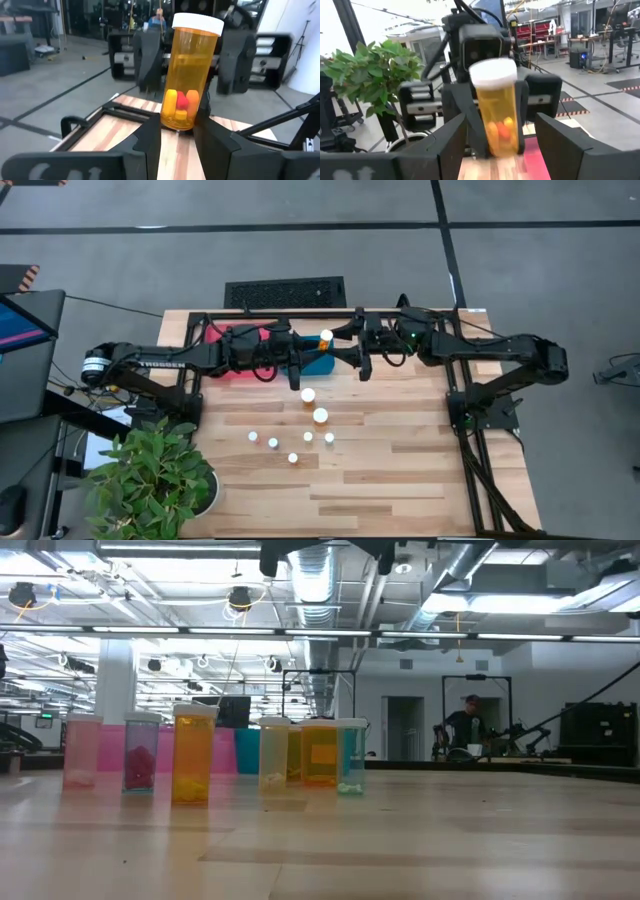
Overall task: Pick and place medicine bottles into bin by pill shape (circle, oval)
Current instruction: Put the orange capsule bottle into the blue bin
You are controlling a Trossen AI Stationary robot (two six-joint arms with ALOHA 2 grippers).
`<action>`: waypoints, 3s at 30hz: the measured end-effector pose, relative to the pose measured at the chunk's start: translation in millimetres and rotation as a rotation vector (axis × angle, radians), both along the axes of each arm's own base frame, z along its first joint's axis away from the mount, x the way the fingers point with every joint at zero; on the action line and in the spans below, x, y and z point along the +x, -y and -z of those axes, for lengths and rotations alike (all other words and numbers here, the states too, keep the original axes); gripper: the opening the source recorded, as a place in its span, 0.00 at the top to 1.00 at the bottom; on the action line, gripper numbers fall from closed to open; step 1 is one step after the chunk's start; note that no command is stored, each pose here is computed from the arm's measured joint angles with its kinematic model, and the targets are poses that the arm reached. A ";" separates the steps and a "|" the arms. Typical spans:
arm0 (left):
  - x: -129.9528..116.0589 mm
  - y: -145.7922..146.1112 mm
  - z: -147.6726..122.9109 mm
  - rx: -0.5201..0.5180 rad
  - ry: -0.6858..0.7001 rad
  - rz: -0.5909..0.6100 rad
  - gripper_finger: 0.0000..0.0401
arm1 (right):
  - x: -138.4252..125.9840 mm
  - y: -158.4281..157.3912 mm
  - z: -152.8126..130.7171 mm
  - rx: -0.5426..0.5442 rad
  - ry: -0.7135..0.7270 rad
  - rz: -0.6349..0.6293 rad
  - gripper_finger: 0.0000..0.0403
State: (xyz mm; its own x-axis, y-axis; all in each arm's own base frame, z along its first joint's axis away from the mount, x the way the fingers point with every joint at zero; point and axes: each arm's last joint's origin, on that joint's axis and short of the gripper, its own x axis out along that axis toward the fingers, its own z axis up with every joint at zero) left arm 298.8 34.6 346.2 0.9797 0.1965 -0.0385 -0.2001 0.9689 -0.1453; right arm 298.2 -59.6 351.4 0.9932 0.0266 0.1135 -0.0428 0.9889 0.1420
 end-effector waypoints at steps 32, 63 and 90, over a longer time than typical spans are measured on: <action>0.0 -0.2 -1.8 0.009 0.017 0.000 0.76 | 2.7 6.4 2.9 -0.029 0.009 0.004 0.50; 0.2 -0.4 -0.7 0.014 0.006 -0.004 0.76 | 13.4 2.6 8.3 -0.088 0.039 -0.008 0.72; -25.0 -8.5 -19.9 -0.130 -0.130 -0.064 0.35 | -1.7 15.4 16.6 -0.065 -0.150 0.017 0.75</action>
